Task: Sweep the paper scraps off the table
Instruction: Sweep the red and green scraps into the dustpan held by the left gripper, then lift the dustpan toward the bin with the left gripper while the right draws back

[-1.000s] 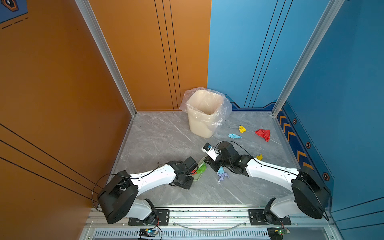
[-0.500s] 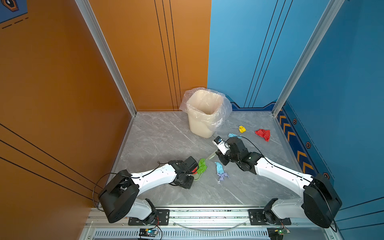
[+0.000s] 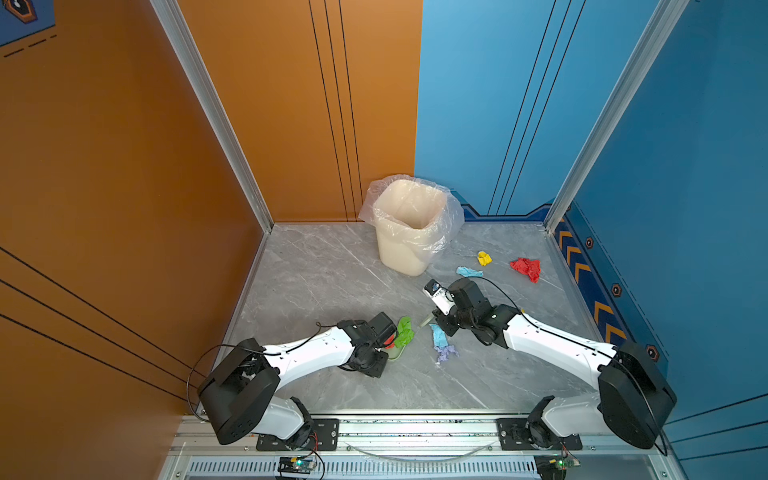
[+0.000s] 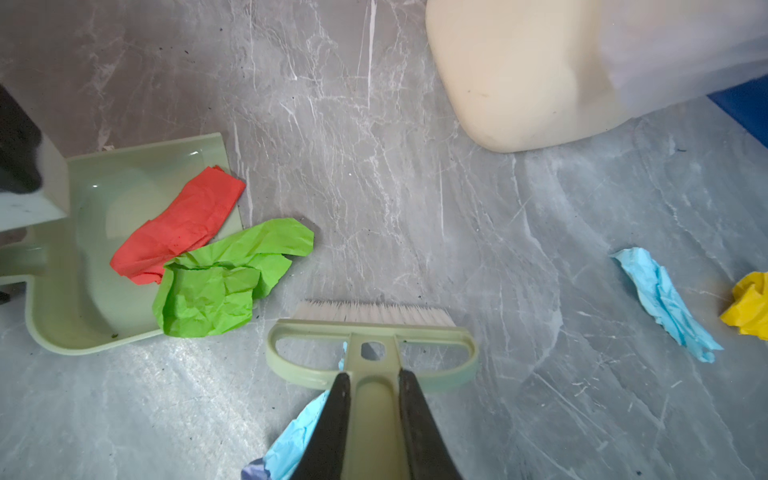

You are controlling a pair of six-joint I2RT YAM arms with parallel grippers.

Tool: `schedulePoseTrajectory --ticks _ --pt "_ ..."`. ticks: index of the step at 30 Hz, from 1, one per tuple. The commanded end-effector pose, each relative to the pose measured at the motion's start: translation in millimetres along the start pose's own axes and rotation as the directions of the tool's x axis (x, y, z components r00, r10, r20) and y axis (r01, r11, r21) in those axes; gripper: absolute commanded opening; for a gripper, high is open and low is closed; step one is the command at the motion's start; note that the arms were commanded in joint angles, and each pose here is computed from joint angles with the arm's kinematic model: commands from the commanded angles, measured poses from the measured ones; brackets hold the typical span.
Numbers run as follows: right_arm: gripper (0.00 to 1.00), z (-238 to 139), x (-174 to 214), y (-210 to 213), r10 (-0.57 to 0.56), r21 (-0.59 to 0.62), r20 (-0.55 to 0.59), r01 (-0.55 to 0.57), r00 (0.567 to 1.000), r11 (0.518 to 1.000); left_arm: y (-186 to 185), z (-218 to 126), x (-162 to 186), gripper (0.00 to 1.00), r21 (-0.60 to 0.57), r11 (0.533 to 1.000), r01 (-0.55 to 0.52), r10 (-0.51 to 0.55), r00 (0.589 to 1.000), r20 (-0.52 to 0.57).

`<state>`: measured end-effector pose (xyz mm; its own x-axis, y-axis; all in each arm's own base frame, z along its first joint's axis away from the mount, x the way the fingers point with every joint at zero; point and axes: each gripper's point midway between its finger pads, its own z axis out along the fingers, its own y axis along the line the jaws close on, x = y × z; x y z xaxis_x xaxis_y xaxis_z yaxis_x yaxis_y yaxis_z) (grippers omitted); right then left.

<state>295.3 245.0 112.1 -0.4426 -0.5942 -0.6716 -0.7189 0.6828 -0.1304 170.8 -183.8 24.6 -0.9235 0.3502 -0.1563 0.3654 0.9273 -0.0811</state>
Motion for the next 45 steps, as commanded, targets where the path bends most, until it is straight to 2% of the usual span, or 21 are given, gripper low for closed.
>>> schedulePoseTrajectory --ticks 1,12,19,27,30,38,45 --pt "0.0 2 -21 6 -0.026 -0.002 0.056 0.026 0.998 1.0 -1 2 6 0.0 0.004 1.0 -0.014 0.014 0.999 -0.039" --pt "0.0 -1 -35 39 -0.045 -0.132 0.135 0.063 0.99 0.989 -1 2 4 0.0 0.0 1.0 -0.022 0.022 0.999 -0.038" --pt "0.0 -5 -33 59 -0.057 -0.232 0.148 0.09 0.987 0.969 0 2 3 0.0 -0.007 1.0 -0.024 0.023 0.999 -0.034" --pt "0.0 -14 -28 21 -0.078 -0.068 0.102 0.085 0.992 0.994 9 -3 -4 0.0 -0.053 0.999 -0.006 0.008 1.0 0.023" --pt "0.0 -21 -27 9 -0.062 -0.045 0.109 0.067 0.992 0.997 14 -9 -10 0.0 -0.079 0.997 0.003 0.002 0.998 0.068" --pt "0.0 -52 -39 -13 0.073 -0.098 0.252 -0.05 0.965 0.994 18 -26 -25 0.0 -0.109 0.994 -0.002 0.017 0.99 0.137" --pt "0.0 -78 -40 -30 0.165 -0.147 0.318 -0.124 0.934 0.981 23 -65 -47 0.0 -0.165 0.986 -0.038 0.067 0.982 0.175"
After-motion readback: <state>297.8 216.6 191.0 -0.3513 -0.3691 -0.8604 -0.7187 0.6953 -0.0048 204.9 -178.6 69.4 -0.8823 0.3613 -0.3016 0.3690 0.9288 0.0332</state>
